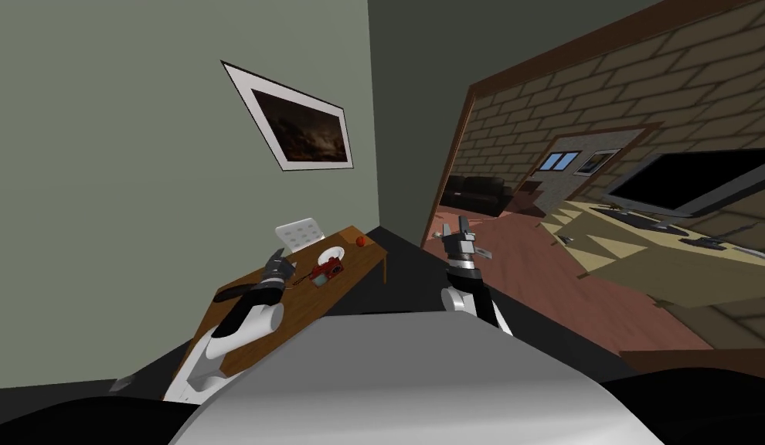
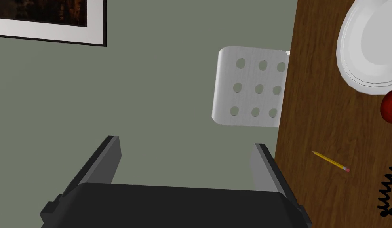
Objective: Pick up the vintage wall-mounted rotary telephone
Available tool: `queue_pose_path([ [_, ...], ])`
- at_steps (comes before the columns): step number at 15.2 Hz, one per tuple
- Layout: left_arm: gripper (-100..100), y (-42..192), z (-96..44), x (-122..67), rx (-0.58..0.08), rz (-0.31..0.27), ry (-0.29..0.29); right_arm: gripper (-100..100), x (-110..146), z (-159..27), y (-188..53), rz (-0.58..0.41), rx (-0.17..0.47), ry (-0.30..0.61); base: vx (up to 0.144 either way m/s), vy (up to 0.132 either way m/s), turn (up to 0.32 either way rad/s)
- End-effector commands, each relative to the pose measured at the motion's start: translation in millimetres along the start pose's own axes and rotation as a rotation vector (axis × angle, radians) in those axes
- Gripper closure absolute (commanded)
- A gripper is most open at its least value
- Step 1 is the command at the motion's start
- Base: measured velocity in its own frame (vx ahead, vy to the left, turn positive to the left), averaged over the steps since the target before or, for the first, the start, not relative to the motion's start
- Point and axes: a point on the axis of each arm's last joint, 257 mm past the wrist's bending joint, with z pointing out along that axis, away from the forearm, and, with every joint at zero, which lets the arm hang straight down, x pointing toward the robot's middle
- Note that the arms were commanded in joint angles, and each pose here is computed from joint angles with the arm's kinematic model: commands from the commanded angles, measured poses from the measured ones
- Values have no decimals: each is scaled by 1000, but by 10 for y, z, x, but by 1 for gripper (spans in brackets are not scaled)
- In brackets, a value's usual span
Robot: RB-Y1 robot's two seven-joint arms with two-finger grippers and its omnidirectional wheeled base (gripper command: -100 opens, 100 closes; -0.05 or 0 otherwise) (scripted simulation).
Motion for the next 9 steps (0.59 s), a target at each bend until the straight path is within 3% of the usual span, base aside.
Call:
queue_pose_path([
  [1, -100, 144, 9, -176, -53, -8, -39, 0, 0, 0, 0, 0, 0, 0, 19, -11, -160],
  [4, -100, 218, 3, -193, -82, -8, -45, 0, 0, 0, 0, 0, 0, 0, 17, -7, -86],
  [5, -100, 322, -8, -363, -120, -17, -80, 0, 0, 0, 0, 0, 0, 0, 17, -10, -129],
  [7, -100, 397, -20, -380, -150, -18, -87, 0, 1, 0, 0, 0, 0, 0, 20, -6, -141],
  [8, -100, 472, -39, -541, -178, -29, -119, 0, 0, 0, 0, 0, 0, 0, 24, -11, -162],
  [9, -100, 528, -51, -553, -200, -29, -124, 0, 0, 0, 0, 0, 0, 0, 32, -12, -157],
])
